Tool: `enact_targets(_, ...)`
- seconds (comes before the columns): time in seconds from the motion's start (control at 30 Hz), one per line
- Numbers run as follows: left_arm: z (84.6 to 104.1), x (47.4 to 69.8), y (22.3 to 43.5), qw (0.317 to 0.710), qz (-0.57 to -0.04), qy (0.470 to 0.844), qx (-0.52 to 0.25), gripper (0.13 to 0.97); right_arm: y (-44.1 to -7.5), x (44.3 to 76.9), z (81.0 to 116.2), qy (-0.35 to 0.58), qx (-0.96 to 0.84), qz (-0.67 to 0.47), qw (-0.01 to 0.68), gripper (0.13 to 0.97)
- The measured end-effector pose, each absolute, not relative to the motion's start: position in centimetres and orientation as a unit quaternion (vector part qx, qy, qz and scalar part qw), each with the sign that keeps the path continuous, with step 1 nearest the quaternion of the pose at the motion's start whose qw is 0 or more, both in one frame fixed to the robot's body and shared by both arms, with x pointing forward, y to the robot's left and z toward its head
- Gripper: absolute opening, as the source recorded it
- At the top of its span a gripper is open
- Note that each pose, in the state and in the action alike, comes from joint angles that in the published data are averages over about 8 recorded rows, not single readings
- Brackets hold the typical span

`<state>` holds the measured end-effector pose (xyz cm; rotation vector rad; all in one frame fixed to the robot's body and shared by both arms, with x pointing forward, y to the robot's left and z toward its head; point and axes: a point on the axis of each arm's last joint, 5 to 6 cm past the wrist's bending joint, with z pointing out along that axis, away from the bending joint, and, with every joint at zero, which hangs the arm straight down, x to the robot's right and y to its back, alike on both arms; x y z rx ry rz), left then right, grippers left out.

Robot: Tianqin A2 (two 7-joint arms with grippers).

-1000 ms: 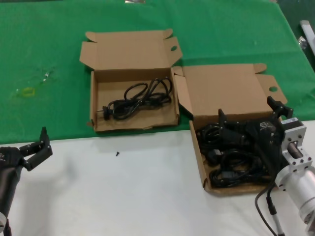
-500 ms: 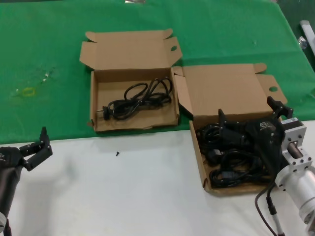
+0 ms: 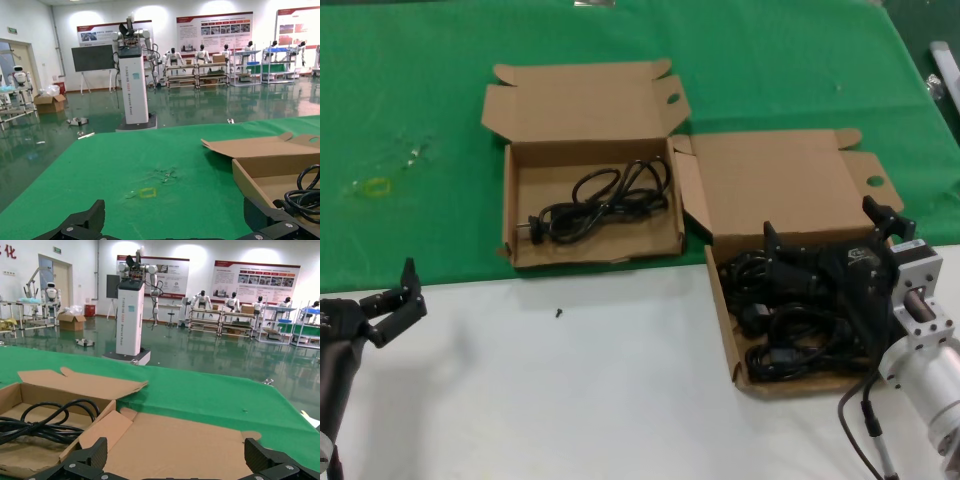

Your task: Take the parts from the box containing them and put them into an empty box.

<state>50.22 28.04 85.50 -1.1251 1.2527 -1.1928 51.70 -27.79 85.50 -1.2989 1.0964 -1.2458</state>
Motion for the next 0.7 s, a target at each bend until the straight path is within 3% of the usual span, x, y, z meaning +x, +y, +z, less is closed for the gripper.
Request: enact_targets(0.7,85.5,50.22,28.04,0.513,-0.496,0.521,-0.468,0.966,-27.79,51.7,85.5,0.452,-0.536,-0.514,0.494,0.966)
